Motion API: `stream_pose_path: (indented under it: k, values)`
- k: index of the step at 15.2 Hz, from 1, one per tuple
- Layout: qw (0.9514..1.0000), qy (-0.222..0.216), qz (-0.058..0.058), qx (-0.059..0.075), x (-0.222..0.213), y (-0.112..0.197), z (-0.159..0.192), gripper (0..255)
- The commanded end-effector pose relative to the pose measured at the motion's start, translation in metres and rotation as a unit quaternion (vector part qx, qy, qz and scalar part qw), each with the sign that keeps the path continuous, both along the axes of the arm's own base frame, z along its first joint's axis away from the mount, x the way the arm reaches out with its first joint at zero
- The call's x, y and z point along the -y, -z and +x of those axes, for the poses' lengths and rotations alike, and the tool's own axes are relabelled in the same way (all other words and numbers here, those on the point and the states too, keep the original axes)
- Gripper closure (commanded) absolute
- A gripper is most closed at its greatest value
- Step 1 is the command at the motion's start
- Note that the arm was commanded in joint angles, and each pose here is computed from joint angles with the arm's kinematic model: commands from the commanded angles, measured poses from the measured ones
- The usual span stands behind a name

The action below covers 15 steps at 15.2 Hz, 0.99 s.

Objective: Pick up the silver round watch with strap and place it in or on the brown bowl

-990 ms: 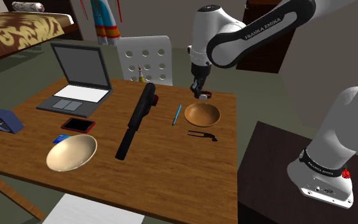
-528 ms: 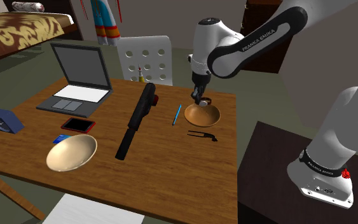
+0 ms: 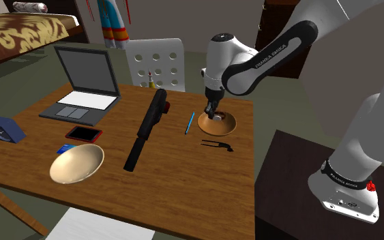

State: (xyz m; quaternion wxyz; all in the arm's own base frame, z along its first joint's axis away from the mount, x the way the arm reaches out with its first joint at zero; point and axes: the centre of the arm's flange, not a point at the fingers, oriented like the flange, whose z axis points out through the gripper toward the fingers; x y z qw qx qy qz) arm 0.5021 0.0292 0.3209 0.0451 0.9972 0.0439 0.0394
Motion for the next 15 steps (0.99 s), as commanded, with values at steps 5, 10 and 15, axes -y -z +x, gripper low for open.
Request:
stream_pose_path:
  k: [5,10,15]
  values:
    - [1.0,0.0,0.0,0.0,0.0,0.005,0.001,255]
    - [1.0,0.0,0.0,0.0,0.0,0.005,0.001,0]
    - [1.0,0.0,0.0,0.0,-0.002,-0.022,-0.002,0]
